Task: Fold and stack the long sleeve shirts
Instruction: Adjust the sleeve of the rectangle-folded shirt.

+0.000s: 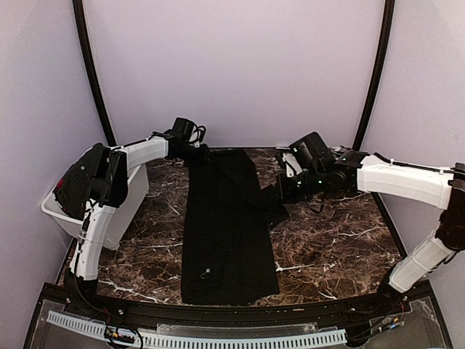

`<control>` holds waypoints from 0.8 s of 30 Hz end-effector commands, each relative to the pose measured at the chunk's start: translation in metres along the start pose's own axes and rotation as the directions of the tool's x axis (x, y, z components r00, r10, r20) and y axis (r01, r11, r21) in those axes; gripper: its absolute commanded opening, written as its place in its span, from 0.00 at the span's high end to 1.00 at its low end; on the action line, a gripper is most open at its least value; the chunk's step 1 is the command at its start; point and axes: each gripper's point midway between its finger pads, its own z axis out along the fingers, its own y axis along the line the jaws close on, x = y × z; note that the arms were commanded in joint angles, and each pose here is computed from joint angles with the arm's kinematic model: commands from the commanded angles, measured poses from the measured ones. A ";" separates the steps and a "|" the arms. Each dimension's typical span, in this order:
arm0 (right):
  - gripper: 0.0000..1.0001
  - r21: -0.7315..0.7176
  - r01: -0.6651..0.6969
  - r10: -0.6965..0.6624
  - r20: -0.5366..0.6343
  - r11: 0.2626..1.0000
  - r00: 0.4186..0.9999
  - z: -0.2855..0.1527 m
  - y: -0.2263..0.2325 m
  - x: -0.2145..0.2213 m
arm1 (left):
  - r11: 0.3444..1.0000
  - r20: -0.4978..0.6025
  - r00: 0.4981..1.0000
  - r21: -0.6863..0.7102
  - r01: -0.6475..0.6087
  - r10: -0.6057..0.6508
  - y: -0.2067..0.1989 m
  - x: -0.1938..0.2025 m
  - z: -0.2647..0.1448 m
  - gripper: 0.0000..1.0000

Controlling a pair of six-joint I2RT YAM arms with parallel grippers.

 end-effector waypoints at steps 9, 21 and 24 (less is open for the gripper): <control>1.00 -0.129 0.009 0.020 0.228 0.992 0.973 -0.025 0.046 -0.082 | 0.994 0.018 0.998 0.095 0.062 -0.064 -0.033 -0.010 -0.052 0.53; 1.00 -0.342 0.066 0.067 0.366 0.938 0.928 -0.050 0.111 -0.163 | 0.973 -0.082 0.986 0.164 0.159 -0.147 -0.046 0.084 -0.087 0.52; 1.00 -0.375 0.069 0.082 0.372 0.924 0.925 -0.049 0.119 -0.173 | 0.979 -0.106 0.986 0.151 0.141 -0.126 -0.055 0.107 -0.085 0.52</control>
